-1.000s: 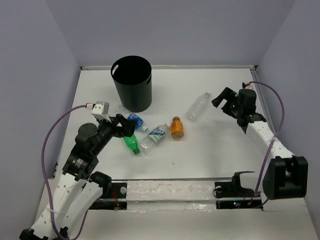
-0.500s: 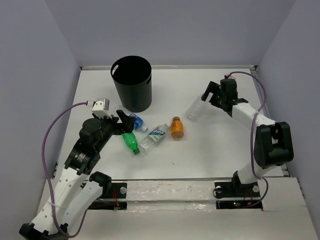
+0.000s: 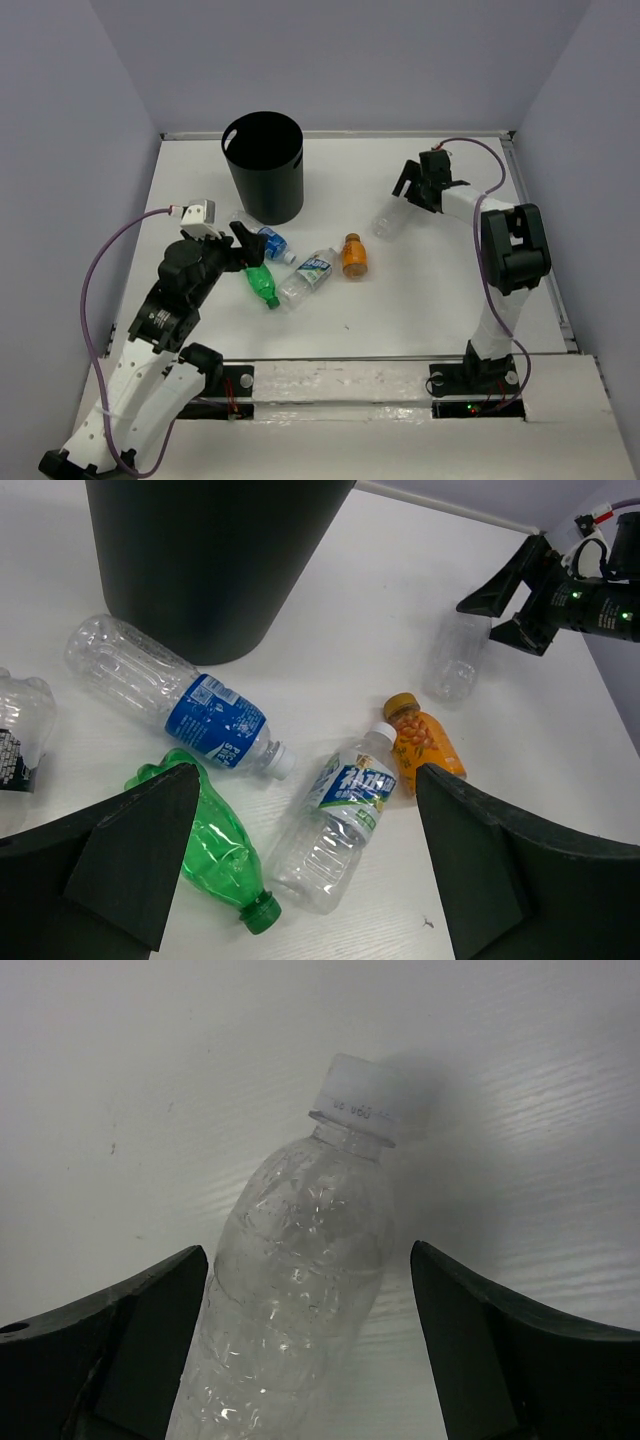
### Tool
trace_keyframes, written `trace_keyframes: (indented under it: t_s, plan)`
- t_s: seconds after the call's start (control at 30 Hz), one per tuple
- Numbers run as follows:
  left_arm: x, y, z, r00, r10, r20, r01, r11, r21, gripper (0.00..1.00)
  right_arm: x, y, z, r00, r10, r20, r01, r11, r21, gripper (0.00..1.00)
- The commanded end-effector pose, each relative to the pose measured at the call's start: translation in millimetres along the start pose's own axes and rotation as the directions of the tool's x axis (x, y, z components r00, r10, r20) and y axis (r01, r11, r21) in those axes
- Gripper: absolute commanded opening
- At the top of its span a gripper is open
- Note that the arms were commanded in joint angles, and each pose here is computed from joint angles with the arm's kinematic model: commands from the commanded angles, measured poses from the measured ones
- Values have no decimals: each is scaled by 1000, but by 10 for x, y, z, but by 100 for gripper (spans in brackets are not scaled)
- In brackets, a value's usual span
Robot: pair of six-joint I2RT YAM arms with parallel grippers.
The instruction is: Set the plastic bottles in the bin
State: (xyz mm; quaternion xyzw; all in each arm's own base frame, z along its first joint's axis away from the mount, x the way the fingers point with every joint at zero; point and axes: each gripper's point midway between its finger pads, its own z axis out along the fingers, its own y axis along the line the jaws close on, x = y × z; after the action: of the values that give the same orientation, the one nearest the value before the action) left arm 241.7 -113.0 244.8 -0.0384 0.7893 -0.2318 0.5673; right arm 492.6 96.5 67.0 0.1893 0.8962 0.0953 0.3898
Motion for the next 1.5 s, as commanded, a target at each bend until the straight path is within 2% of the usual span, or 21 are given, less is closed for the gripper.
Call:
trace_keyframes:
  t_s: [0.0,0.17,0.2,0.27,0.3,0.37,0.47,0.53,0.57,0.63,0.67,0.8,0.87,0.9,0.97,1.03,1.07,1.1,1.13,1.23,1.47]
  plan:
    - [-64,-52,-26,999,-4,36,3,1000,28,99,-259,183,50,996,66,52,-65,997,-29,82]
    - [-60,-49,-20,999,-8,34,8,1000,26,99,-242,254,121,990,139,35,-137,990,-46,59]
    - [-66,-44,-21,999,-10,36,9,1000,21,99,-269,255,105,988,149,44,-147,988,-44,46]
    - [-64,-28,-14,999,-16,36,15,1000,11,99,-433,310,-9,982,166,94,-161,985,-67,30]
    - [-52,-13,-5,999,-17,32,17,1000,5,99,-461,364,-71,980,166,110,-158,984,-82,28]
    - [-55,13,3,999,-24,35,24,1000,-13,99,-770,561,-387,963,164,215,-134,980,-150,28]
    - [-63,97,17,999,-35,40,37,997,-64,99,-1094,1042,-870,926,119,358,-27,967,-252,28]
    - [-52,144,26,999,-38,35,41,995,-92,99,-1393,1435,-1382,877,112,468,53,944,-325,28]
    - [-73,178,29,998,-40,44,45,993,-114,99,-1435,1733,-1635,846,87,527,133,921,-365,28]
    - [-55,240,38,998,-47,39,52,987,-149,99,-1576,2045,-1997,796,94,598,208,885,-416,28]
    - [-94,287,31,997,-49,56,58,982,-178,99,-1690,2317,-2302,749,108,654,274,848,-453,28]
    - [-116,440,21,995,-59,74,77,961,-267,99,-1865,2900,-2854,635,135,761,432,754,-494,28]
    - [-116,511,18,994,-76,84,98,946,-309,99,-1788,3177,-2838,612,110,783,523,687,-504,28]
    - [-107,528,20,993,-83,83,105,942,-319,99,-1847,3343,-3049,588,143,796,550,651,-523,28]
    - [-45,541,62,992,-111,66,127,935,-332,99,-1818,3539,-3101,554,134,822,611,604,-511,28]
    - [17,542,117,990,-136,45,143,929,-341,98,-1784,3766,-3056,533,130,836,651,568,-503,28]
    - [51,539,158,986,-163,38,166,923,-348,99,-1682,3935,-3029,519,110,848,699,517,-494,28]
    - [68,540,180,984,-177,35,178,918,-354,98,-1598,3969,-2888,520,80,850,713,508,-484,28]
    - [72,546,196,981,-191,38,191,913,-360,98,-1608,4048,-2952,486,81,870,738,495,-459,28]
    - [105,560,264,972,-231,39,228,896,-382,98,-1519,4203,-2800,462,55,885,769,473,-431,28]
    - [-94,751,265,971,-202,125,237,842,-485,98,-1237,4330,-2652,472,11,882,802,412,-434,29]
